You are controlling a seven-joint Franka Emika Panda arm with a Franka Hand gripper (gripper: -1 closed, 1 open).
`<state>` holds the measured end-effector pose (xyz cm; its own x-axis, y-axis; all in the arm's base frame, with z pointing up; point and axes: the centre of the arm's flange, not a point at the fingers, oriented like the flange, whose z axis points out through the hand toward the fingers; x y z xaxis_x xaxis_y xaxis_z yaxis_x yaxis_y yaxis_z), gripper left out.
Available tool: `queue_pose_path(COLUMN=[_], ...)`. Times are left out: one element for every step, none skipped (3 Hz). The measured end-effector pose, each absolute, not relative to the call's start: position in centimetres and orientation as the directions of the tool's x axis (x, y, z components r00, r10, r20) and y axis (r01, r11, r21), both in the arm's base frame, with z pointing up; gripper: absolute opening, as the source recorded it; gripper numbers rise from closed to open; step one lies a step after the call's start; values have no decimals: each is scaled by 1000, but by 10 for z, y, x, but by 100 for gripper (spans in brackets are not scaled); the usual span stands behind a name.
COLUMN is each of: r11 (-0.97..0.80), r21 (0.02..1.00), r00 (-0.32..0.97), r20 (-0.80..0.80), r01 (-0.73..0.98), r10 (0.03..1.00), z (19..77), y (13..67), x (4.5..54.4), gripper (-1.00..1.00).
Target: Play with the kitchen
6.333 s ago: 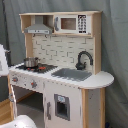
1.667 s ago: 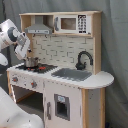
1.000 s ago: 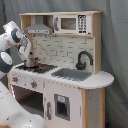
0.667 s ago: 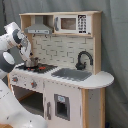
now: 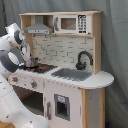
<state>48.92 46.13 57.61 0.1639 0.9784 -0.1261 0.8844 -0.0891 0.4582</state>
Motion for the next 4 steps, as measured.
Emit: queue_pose_path(r11=[-48, -8, 16, -17], r21=[441, 417, 383, 307], r00=[117, 69, 37, 69], r20=[-130, -130, -131, -160], r01=[896, 909, 923, 951], r10=[985, 989, 991, 985], z=[572, 568, 564, 551], y=[471, 482, 488, 470], x=[494, 499, 502, 514], gripper=[100, 100, 100, 100])
